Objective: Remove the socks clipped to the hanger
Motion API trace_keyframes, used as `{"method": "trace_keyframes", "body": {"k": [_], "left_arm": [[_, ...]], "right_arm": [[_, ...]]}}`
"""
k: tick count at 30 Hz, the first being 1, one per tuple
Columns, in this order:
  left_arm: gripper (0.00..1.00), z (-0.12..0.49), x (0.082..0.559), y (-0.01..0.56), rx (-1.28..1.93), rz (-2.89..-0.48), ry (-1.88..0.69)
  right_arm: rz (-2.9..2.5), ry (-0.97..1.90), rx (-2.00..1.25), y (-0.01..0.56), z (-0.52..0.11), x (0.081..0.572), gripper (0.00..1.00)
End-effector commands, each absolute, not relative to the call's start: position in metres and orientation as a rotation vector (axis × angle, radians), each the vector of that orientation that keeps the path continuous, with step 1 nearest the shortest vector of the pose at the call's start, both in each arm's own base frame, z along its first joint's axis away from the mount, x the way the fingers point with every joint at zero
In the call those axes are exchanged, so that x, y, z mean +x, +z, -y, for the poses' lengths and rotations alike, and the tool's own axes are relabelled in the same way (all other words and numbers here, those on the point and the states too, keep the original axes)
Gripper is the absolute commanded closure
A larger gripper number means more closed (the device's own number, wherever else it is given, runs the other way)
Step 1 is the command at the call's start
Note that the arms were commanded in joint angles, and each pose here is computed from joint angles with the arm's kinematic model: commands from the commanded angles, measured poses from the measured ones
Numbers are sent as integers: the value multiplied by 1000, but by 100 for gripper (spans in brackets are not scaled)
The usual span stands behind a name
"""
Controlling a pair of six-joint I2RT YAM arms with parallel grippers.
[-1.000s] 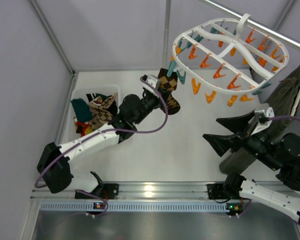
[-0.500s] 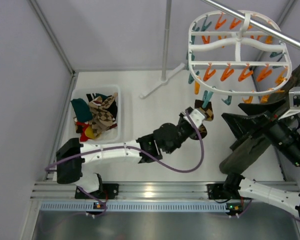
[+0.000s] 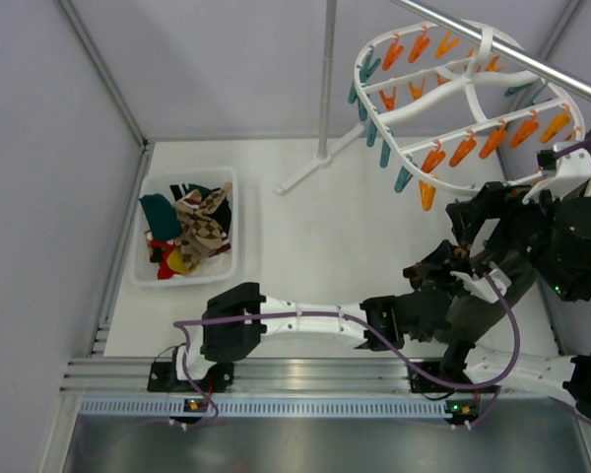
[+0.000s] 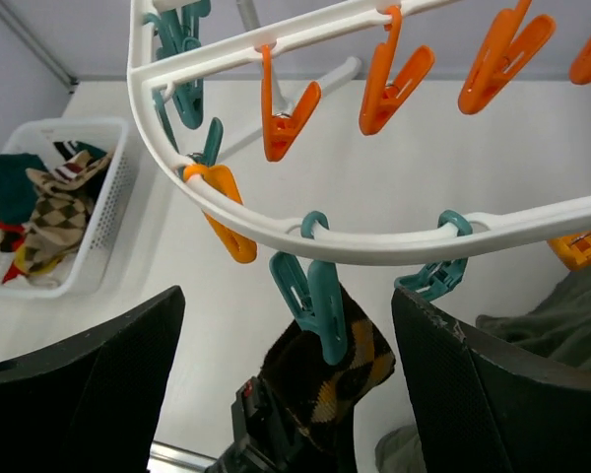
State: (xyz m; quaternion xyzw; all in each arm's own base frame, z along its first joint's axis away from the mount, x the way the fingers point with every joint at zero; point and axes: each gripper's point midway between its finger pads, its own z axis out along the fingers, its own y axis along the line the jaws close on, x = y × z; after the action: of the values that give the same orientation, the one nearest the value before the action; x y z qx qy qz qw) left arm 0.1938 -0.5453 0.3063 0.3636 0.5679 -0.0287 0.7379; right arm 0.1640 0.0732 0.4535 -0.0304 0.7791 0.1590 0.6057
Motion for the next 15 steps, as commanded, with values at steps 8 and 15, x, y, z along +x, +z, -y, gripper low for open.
{"method": "trace_keyframes", "body": {"k": [8, 15], "left_arm": [[100, 541, 202, 322, 778, -1220, 103], [100, 547, 206, 317, 792, -1212, 115]], "right_arm": [[-1929, 16, -60, 426, -43, 173, 26], [-1959, -21, -106, 419, -55, 179, 32]]}}
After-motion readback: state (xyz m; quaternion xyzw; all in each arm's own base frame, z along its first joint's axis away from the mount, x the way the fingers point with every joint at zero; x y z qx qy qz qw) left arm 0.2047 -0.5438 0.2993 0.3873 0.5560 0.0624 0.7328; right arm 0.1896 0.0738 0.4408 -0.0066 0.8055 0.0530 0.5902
